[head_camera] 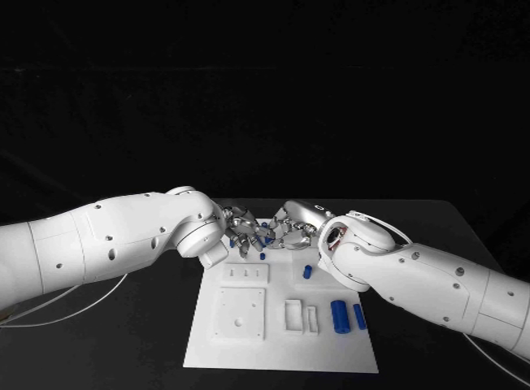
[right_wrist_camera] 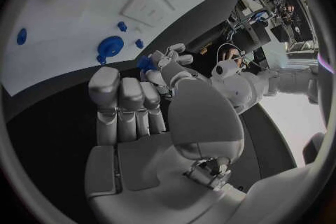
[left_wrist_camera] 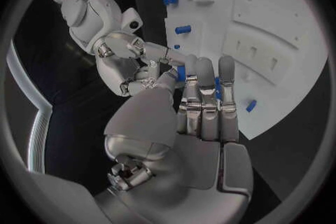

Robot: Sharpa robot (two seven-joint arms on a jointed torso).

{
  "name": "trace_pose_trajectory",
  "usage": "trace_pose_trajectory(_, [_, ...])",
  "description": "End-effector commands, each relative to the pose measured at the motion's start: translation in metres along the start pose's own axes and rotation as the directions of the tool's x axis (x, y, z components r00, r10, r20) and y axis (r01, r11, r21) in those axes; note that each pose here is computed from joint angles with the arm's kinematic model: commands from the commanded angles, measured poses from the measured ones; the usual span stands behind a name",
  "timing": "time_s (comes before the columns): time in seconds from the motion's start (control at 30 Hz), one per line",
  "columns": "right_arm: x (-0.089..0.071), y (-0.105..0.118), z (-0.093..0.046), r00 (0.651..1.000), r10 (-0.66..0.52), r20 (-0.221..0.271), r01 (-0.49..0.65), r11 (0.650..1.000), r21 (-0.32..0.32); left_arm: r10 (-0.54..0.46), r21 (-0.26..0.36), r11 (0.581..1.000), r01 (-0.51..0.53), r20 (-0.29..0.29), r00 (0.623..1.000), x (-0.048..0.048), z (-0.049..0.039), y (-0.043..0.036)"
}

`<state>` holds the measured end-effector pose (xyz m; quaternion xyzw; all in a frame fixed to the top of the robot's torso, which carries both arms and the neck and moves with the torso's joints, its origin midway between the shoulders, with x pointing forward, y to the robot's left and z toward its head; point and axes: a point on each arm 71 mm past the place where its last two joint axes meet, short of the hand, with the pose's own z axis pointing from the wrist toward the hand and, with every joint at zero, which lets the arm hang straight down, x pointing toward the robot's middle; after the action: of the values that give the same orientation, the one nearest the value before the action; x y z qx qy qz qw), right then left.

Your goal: Assemble the parts on the task board

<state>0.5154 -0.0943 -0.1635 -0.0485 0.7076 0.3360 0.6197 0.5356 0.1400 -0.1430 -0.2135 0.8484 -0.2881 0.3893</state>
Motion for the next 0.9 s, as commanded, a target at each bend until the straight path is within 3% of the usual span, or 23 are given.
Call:
trace_pose_trajectory(0.03, [-0.002, 0.002, 0.001, 1.0, -0.003, 0.004, 0.003, 1.0, -0.011, 0.017, 0.013, 1.0, -0.017, -0.024, 1.0, 0.0055, 0.0009, -0.0012])
trace_pose_trajectory(0.37, [-0.003, -0.002, 0.001, 1.0, 0.002, 0.031, -0.002, 1.0, 0.003, -0.012, 0.054, 0.998, 0.011, 0.025, 1.0, 0.0033, 0.0001, -0.0045])
trace_pose_trajectory(0.67, [-0.006, -0.011, -0.006, 0.997, 0.014, 0.082, -0.015, 1.0, 0.009, -0.016, 0.036, 0.999, 0.015, 0.034, 0.999, 0.0002, 0.0006, -0.0015])
trace_pose_trajectory(0.9, [-0.005, -0.031, -0.023, 0.999, 0.026, 0.04, -0.026, 1.0, 0.014, 0.004, 0.0, 1.0, -0.004, 0.025, 1.0, -0.0024, 0.0008, 0.0038])
